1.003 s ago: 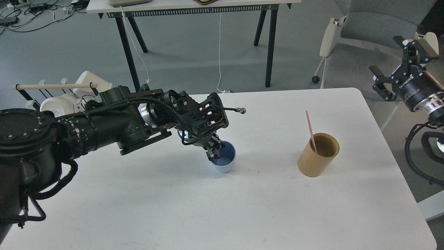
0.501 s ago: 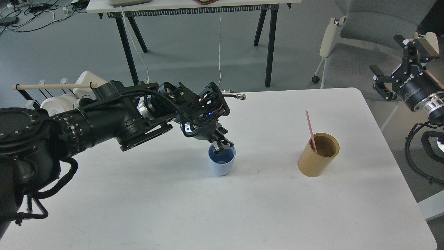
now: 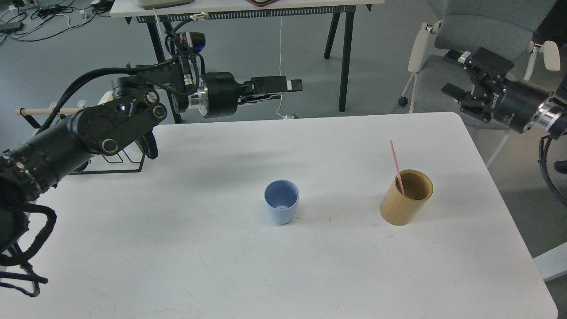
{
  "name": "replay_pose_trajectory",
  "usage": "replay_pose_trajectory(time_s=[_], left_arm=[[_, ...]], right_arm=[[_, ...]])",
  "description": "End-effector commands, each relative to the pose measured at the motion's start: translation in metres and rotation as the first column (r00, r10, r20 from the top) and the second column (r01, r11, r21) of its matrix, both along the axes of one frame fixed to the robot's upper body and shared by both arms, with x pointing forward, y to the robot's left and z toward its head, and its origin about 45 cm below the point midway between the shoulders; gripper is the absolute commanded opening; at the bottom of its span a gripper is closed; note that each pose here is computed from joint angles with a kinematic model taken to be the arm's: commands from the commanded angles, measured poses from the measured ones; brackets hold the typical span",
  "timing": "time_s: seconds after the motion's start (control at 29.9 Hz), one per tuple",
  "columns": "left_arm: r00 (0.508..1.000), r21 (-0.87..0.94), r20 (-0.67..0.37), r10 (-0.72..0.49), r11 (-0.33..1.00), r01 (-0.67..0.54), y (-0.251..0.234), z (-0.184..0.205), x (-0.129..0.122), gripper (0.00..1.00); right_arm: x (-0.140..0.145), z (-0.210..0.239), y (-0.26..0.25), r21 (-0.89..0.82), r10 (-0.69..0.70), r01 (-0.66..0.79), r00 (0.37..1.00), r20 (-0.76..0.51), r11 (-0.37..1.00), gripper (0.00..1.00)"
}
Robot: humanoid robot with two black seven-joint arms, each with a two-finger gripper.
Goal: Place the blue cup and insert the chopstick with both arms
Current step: 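Raise the left gripper away from the blue cup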
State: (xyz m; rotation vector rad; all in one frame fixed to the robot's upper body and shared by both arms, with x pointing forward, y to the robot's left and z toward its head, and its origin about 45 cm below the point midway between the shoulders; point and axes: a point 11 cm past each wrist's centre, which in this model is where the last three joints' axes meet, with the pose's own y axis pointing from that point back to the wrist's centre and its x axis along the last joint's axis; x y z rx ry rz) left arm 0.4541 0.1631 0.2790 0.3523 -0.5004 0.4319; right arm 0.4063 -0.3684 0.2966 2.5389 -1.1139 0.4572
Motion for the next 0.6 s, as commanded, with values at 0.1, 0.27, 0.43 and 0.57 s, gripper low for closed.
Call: replay_pose_trajectory(time_s=[0.1, 0.27, 0.43, 0.57], left_arm=[[0.925, -0.461, -0.275, 0.263, 0.808, -0.366, 0.093, 0.003, 0.005, 0.95], [0.886, -0.581, -0.341, 0.313, 0.671, -0.461, 0.122, -0.002, 0.001, 0.95], [0.873, -0.612, -0.370, 0.319, 0.623, -0.487, 0.130, -0.011, -0.006, 0.95], [0.872, -0.612, -0.374, 0.315, 0.622, -0.488, 0.128, -0.013, -0.007, 0.95]], right_arm=[[-0.047, -0.017, 0.022, -0.220, 0.114, -0.095, 0.991, 0.076, 0.971, 0.93], [-0.058, -0.033, 0.015, -0.469, 0.150, -0.002, 0.949, 0.278, 0.883, 0.90], [-0.061, -0.037, 0.012, -0.503, 0.153, 0.039, 0.930, 0.335, 0.864, 0.89], [-0.065, -0.054, 0.023, -0.539, 0.212, -0.012, 0.926, 0.311, 0.842, 0.88]])
